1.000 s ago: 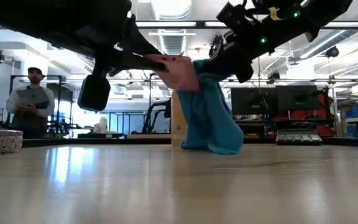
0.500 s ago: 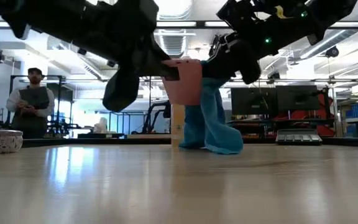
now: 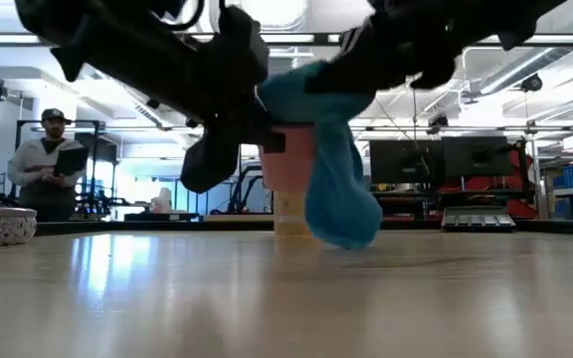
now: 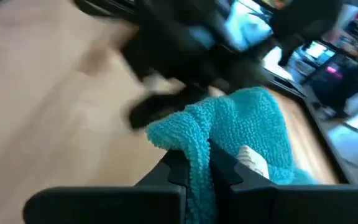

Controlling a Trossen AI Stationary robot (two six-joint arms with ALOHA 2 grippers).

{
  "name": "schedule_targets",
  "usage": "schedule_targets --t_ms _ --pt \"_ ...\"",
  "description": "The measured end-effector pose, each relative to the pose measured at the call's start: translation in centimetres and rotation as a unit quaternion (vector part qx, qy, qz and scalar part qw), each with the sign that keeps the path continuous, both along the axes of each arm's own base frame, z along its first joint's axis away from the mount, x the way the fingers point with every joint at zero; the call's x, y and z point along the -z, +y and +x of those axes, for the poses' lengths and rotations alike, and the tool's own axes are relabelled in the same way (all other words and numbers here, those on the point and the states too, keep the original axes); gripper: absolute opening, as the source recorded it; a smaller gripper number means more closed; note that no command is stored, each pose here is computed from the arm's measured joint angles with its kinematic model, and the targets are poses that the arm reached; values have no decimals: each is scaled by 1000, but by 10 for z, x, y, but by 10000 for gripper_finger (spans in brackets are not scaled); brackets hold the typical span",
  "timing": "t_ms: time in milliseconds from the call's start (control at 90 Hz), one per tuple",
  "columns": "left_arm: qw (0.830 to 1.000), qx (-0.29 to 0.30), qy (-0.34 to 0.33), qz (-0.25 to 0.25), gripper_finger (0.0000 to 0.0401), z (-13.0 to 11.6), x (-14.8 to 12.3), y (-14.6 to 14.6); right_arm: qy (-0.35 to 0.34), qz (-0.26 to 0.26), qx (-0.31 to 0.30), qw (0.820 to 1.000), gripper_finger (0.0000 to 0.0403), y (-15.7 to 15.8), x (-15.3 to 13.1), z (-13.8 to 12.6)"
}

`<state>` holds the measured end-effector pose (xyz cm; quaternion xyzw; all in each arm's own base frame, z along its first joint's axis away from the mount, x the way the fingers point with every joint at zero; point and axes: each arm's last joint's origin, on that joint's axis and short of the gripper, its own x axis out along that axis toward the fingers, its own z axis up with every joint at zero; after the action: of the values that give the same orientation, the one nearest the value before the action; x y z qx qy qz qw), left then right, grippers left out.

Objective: Apply microfiber cloth
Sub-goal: Wipe the front of the pink cellphone using microfiber cloth

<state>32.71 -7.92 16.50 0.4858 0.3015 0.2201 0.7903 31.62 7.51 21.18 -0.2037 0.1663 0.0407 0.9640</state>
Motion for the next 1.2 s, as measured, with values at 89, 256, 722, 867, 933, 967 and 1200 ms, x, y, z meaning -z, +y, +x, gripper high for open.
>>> schedule_targets --t_ms 89,256,722,867,933,967,1200 --pt "1000 -12 14 5 13 -2 3 2 9 10 -24 1000 0 8 -11 -6" --pt "999 -17 27 18 13 -9 9 -4 103 62 -45 992 0 12 -31 -35" --pt "1000 2 0 10 13 -35 20 -41 231 109 165 953 0 -12 -27 -80" --pt "999 11 -26 -18 13 -40 20 -52 186 106 189 958 0 -14 -29 -72" --pt "999 2 -43 -27 13 -42 20 -55 184 93 193 959 0 -15 -27 -69" --pt "998 -5 -54 -30 13 -43 19 -57 179 85 205 959 0 -15 -25 -67" --pt "990 -46 -124 -43 13 -55 10 -68 139 64 284 946 0 -32 -3 -37"
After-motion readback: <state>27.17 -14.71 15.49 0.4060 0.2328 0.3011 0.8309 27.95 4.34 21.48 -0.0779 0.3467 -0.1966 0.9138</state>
